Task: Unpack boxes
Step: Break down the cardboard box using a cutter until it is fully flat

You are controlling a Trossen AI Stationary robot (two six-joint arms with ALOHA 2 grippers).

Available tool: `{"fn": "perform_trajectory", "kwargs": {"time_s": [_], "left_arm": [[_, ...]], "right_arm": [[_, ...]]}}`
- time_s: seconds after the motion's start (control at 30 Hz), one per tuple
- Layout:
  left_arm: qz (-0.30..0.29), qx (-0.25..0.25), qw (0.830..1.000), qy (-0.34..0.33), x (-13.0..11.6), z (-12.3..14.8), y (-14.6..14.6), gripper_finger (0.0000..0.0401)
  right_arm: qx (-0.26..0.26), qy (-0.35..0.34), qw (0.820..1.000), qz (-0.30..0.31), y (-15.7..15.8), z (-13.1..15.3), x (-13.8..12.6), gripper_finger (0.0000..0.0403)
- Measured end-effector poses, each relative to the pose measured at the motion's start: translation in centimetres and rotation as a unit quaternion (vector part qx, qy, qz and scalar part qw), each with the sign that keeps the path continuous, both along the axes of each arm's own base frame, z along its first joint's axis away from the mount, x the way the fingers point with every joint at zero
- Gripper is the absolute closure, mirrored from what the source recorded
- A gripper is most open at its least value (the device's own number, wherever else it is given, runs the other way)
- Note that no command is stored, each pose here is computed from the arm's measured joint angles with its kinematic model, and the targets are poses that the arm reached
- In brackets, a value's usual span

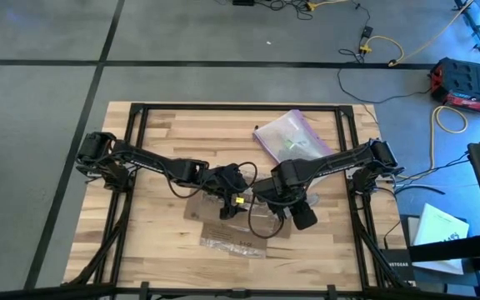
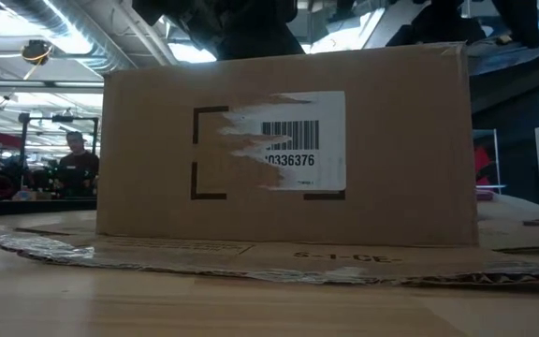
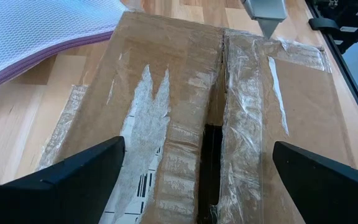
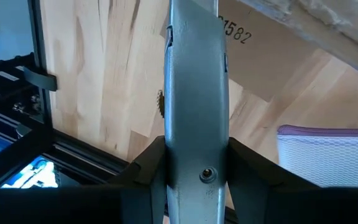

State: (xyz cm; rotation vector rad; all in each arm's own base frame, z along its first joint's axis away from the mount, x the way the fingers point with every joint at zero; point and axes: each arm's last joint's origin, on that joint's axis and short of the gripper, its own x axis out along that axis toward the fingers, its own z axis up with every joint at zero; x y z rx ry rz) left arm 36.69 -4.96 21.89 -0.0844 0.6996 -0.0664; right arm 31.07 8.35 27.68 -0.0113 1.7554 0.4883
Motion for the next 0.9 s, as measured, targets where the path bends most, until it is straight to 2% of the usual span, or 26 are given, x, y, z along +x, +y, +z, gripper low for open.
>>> {"fn": "perform_trajectory", "kwargs": {"time_s": [0.9], "left_arm": [[-0.016, 0.014, 1.0, -0.001, -0.1, 0.0, -0.3, 0.0001]], "right_arm": [[-0.012, 0.0, 1.0, -0.023, -1.7, 0.0, 0.4, 0.0291]]}}
